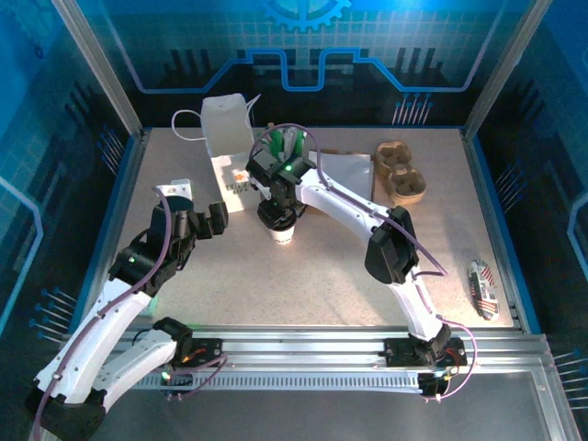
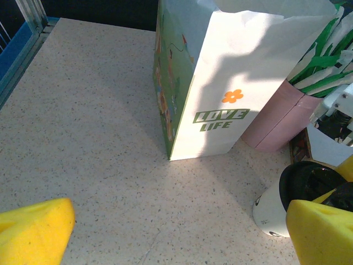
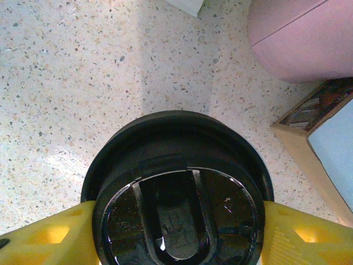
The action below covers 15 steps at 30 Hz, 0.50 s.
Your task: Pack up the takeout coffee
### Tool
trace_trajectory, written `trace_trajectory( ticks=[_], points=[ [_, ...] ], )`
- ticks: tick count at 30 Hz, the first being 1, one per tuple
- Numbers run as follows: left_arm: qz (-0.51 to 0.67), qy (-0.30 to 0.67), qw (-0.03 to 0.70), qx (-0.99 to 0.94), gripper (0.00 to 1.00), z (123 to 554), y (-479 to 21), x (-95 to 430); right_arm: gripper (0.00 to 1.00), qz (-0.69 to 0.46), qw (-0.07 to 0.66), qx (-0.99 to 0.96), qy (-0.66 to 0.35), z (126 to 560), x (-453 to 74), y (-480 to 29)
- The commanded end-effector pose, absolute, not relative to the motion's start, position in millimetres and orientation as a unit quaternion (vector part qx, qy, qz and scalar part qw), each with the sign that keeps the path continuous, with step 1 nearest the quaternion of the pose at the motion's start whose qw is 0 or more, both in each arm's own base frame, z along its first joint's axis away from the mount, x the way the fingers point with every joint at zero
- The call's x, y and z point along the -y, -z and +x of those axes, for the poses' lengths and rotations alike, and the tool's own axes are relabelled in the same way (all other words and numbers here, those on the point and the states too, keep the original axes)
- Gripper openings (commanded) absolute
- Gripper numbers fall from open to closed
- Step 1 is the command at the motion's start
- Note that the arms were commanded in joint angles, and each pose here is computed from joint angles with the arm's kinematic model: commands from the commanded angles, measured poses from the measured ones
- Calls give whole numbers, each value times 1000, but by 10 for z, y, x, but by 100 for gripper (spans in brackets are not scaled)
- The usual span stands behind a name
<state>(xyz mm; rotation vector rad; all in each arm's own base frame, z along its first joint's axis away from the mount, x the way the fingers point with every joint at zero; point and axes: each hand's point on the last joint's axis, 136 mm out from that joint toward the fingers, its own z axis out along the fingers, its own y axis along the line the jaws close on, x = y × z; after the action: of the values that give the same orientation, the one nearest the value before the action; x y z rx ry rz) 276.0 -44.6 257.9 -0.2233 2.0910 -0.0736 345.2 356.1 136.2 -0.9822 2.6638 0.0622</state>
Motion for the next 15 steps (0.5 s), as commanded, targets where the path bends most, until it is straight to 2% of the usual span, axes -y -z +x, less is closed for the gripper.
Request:
trace_trajectory(
  ticks=[1, 15],
  points=[
    [-86, 33, 498, -862, 99, 2779, -2596, 454, 63, -336, 38, -941, -23, 3157, -3434, -798],
    [-84, 34, 492, -866, 99, 2784, -2571, 470, 62, -331, -11, -943, 0, 3001, -3255, -385]
  ],
)
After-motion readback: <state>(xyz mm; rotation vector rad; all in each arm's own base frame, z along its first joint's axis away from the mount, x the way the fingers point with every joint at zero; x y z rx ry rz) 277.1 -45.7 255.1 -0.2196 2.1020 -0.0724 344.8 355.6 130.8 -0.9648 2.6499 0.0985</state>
